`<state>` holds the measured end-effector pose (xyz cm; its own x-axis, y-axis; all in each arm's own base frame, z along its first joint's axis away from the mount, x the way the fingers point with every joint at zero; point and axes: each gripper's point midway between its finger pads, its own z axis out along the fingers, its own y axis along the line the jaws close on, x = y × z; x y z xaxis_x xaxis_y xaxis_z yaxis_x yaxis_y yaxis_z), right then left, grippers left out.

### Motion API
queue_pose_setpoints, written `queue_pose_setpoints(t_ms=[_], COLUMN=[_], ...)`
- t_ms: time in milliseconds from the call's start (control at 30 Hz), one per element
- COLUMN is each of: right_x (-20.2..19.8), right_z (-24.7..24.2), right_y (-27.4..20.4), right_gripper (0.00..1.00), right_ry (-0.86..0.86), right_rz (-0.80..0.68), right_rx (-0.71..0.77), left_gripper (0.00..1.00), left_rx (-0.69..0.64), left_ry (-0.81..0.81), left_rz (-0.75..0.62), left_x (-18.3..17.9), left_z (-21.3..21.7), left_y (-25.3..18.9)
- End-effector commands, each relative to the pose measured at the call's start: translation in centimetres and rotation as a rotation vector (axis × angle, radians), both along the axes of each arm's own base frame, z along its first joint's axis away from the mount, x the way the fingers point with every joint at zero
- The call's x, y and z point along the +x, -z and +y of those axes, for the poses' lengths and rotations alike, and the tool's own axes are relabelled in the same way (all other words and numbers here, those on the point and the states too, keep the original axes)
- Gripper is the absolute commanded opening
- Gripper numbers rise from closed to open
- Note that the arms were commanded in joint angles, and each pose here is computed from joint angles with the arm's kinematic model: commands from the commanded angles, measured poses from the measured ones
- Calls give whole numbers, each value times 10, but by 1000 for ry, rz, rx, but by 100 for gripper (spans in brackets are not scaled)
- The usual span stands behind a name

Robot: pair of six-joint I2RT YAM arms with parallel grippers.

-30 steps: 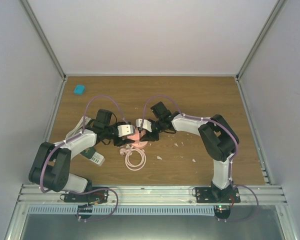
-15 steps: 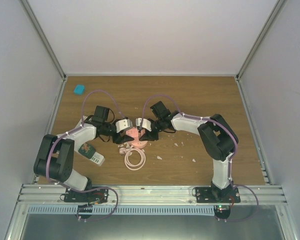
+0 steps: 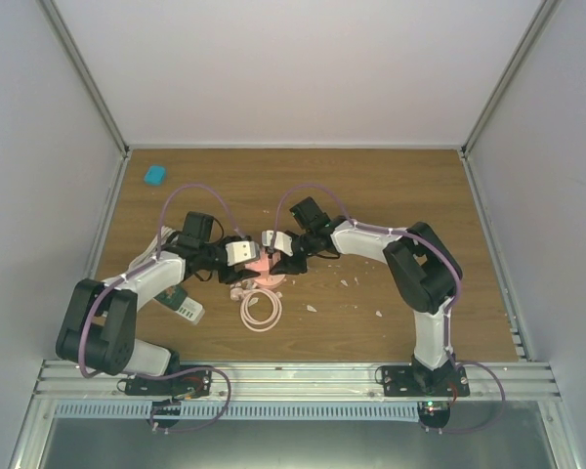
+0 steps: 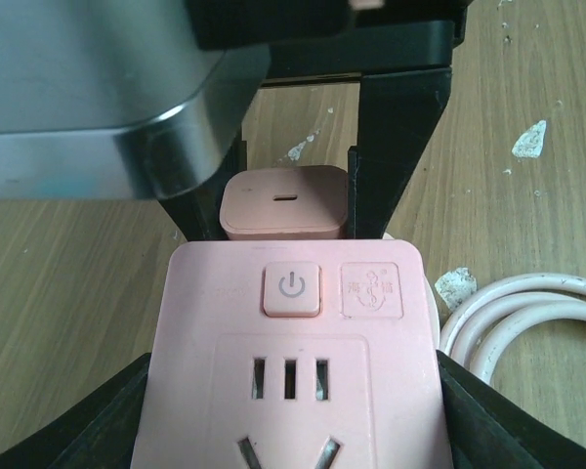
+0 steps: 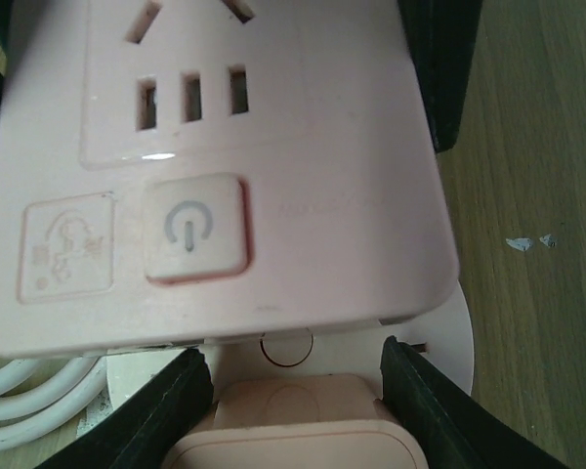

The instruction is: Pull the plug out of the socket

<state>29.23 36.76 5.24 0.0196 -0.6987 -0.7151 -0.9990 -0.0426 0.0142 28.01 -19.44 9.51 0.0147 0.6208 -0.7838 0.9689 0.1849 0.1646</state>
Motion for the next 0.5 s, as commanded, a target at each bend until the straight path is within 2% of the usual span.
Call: queue_pose_setpoints(t_ms=[0, 100, 300, 467], right_x=[4, 6, 7, 8], right_z=[-36, -36, -37, -37], right_y=[76, 77, 80, 81], right_gripper=[25, 25, 25, 25], right_ry=[137, 146, 151, 154], right_rz=[46, 47, 41, 33], right_rx=[-262, -269, -284, -293], left_gripper=[13, 13, 13, 12], left_rx=[-141, -165, -291, -315], left_ry=[167, 151, 122, 86], left_rz=[-147, -104, 110, 169], left_x=[-17, -18, -12, -2], left_z=[-31, -32, -32, -29], left_y=[-40, -41, -54, -58])
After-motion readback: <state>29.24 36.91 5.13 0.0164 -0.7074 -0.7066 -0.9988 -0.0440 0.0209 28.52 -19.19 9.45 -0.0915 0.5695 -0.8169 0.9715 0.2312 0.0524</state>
